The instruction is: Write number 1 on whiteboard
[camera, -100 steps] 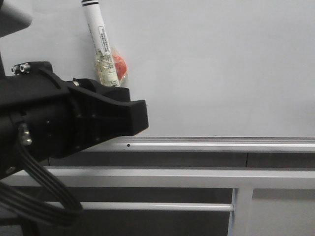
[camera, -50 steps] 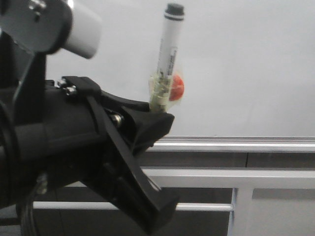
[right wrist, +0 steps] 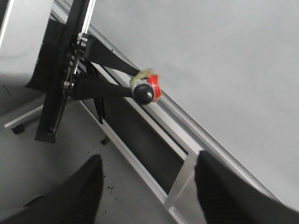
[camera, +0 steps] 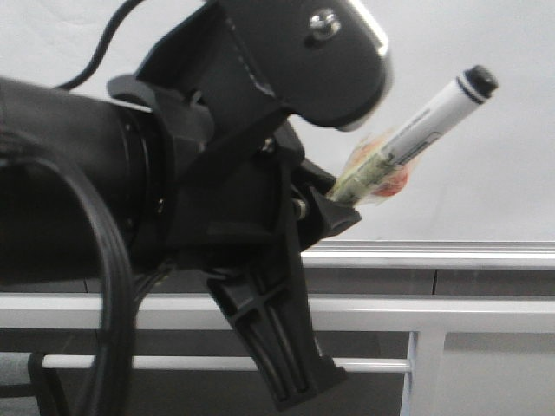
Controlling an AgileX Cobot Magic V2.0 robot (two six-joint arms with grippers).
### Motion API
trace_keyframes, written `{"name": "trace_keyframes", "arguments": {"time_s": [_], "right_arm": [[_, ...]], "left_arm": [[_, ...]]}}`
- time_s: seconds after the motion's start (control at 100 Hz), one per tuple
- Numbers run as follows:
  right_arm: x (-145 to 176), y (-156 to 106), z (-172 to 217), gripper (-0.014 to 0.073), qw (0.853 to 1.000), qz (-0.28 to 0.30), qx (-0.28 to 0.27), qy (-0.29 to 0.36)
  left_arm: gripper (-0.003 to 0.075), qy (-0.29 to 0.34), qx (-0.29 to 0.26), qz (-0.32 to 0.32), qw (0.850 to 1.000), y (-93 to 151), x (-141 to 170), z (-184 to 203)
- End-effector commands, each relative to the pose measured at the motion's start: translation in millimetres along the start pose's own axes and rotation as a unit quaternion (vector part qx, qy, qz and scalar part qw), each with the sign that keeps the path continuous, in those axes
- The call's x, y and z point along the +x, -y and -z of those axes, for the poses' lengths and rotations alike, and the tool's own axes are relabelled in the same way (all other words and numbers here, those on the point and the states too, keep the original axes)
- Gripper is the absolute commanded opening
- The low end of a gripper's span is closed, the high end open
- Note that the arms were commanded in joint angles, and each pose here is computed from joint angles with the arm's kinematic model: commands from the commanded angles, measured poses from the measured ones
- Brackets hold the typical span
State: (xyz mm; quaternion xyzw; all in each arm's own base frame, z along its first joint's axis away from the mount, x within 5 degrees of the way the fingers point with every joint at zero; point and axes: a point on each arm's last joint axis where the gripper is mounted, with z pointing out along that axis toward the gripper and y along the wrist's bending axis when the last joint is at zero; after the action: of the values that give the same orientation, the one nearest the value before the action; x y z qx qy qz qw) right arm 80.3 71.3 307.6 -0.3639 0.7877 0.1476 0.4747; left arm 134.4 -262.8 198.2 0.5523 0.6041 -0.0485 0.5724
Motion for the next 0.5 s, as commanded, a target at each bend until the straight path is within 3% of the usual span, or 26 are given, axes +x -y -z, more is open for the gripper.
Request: {"name": "trace_keyframes", "arguments": {"time_s": [0.0,0.09,0.49], "right_arm": [[-18.5,2.6,-0.2,0.0479,0.999,0.013,0.009,0.049],[-20.5,3.0,-5.5,0.047,0.999,0.013,0.009,0.049],[-29.7,-0.9,-30.6,0.047,0.998,0.009,-0.01,0.055]], "left_arm": [[-0.002,0.04,-0.039,-0.041,0.998,-14.5,-19.8,6.3],[-0.002,0.038,-0.037,-0.07,0.996,-13.9,-19.9,6.5],[-0.002,0.057,-0.057,-0.058,0.995,-23.1,-36.6,3.0]]}}
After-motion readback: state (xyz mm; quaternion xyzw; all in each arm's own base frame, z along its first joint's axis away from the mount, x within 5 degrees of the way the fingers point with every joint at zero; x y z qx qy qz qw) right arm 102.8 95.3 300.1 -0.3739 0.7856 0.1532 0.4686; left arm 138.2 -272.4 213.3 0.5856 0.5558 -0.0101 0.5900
